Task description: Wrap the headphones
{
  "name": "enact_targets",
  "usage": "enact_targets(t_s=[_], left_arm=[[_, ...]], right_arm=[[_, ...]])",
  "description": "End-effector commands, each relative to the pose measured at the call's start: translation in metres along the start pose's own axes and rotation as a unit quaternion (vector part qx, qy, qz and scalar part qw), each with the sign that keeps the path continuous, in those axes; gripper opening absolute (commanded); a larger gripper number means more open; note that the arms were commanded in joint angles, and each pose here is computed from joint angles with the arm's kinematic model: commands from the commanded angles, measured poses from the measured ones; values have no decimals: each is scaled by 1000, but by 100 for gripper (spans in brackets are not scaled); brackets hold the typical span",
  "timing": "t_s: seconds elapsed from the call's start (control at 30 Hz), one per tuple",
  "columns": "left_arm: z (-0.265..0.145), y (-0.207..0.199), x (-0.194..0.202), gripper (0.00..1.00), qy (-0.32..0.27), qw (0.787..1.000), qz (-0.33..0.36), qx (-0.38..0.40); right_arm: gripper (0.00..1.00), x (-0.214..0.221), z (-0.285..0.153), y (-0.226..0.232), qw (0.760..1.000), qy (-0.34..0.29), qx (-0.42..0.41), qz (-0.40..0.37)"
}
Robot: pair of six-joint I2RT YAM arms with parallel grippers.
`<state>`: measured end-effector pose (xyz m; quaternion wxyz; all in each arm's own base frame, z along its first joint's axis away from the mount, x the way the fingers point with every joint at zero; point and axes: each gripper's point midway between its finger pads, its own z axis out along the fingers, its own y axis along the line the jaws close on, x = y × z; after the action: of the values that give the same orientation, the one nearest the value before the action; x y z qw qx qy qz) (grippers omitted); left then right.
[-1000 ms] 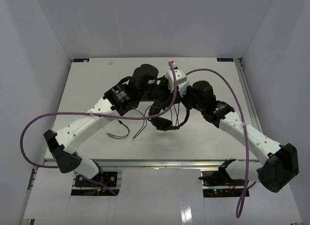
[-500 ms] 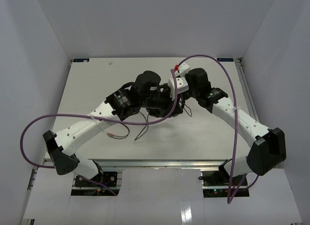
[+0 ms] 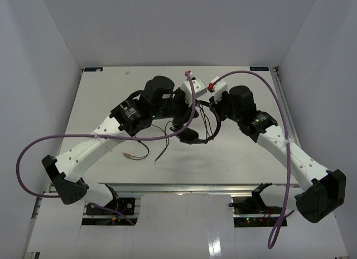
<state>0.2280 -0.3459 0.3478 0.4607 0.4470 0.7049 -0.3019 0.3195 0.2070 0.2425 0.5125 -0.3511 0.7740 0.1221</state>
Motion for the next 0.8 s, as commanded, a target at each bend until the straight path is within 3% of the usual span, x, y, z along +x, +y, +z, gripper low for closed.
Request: enact_targets(t_s=[0.0, 0.23, 0.43, 0.77], left_arm=[[-44, 0, -28, 6, -41, 999, 16, -24], [-46, -25, -26, 6, -46, 998, 16, 43], [-27, -51, -6, 6, -13, 991, 4, 132], [-7, -51, 30, 6, 38, 989, -5, 143]], right_arm=[[8, -27, -9, -12, 998, -52, 18, -14], [8, -27, -5, -34, 997, -38, 63, -1], [8, -33, 7, -30, 998, -37, 46, 19], [8, -52, 12, -26, 998, -55, 18, 33]])
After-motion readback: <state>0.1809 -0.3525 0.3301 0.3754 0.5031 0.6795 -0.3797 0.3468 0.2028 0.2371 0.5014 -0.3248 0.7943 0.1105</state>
